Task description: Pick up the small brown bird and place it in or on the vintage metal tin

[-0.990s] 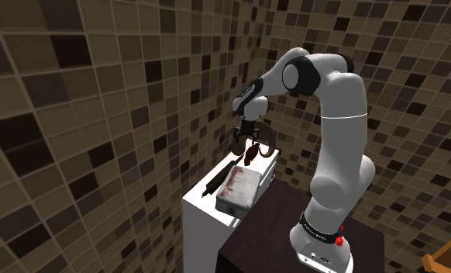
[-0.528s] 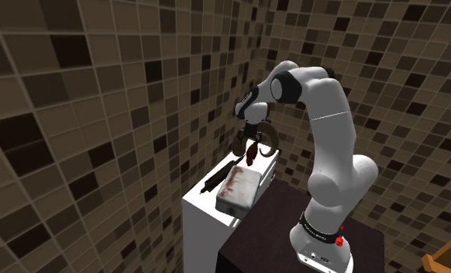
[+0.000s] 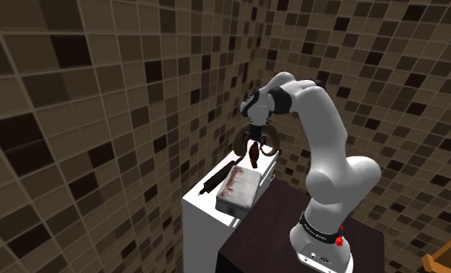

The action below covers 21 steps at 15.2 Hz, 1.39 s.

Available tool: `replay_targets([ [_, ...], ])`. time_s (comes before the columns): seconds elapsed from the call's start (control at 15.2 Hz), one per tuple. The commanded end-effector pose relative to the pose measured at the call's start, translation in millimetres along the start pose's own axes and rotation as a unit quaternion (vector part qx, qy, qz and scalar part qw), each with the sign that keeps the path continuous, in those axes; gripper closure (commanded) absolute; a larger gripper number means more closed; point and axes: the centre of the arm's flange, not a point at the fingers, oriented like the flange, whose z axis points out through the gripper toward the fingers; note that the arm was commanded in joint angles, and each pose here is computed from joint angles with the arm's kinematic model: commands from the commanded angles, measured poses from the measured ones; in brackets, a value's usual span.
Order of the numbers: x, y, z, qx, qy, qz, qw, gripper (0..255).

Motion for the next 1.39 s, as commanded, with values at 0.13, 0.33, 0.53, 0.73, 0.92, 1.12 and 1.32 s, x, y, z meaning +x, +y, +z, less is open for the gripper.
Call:
replay_targets([
  [0.13, 56, 10, 16, 0.023, 0.135, 0.032, 0.99, 0],
  [0.33, 17, 16, 13, -0.002, -0.046, 0.021, 0.9987, 0],
  [0.53, -10, 16, 24, -0.018, -0.043, 0.003, 0.9989, 0],
  [0.73, -36, 17, 36, -0.03, -0.036, -0.013, 0.9988, 0],
  [0.92, -58, 14, 43, -0.026, 0.117, -0.053, 0.9914, 0],
  [1.12, -69, 13, 56, -0.024, 0.218, -0.078, 0.9726, 0],
  [1.32, -62, 13, 70, -0.024, 0.218, -0.078, 0.9726, 0],
])
